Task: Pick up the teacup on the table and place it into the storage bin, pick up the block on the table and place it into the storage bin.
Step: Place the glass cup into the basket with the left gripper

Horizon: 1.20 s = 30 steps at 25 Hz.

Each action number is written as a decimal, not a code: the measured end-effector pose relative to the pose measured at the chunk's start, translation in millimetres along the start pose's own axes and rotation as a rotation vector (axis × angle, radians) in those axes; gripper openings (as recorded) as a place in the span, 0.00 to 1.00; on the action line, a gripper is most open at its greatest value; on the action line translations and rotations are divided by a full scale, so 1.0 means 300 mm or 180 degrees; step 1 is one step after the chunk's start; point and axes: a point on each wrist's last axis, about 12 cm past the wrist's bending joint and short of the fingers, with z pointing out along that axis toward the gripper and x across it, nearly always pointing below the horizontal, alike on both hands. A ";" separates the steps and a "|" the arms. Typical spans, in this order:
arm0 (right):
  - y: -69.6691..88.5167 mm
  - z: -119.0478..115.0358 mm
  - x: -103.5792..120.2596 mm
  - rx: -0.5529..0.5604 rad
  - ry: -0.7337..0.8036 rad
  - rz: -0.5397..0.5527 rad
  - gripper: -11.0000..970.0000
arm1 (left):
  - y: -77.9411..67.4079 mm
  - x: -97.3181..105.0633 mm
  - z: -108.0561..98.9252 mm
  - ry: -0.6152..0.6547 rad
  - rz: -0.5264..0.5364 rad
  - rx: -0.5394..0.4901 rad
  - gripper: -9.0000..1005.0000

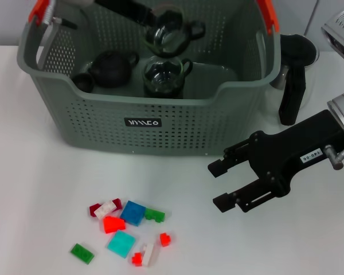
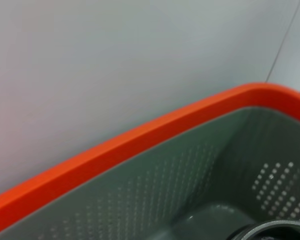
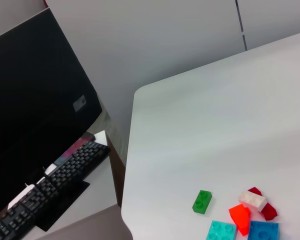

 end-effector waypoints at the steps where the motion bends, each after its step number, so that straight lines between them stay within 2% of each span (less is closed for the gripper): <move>1: 0.000 0.001 0.001 -0.0002 -0.0001 0.0002 0.79 | -0.007 0.003 0.011 0.0021 0.0033 -0.0036 0.05; 5: -0.002 0.004 0.001 0.0019 -0.0009 0.0006 0.79 | -0.043 0.024 0.057 0.0142 0.0198 -0.0171 0.05; 10: -0.004 0.004 0.002 0.0037 -0.0013 0.0013 0.79 | -0.071 0.031 0.080 0.0237 0.0348 -0.0240 0.05; 30: -0.008 0.006 0.002 0.0074 -0.0030 0.0020 0.79 | -0.091 0.041 0.095 0.0396 0.0508 -0.0287 0.05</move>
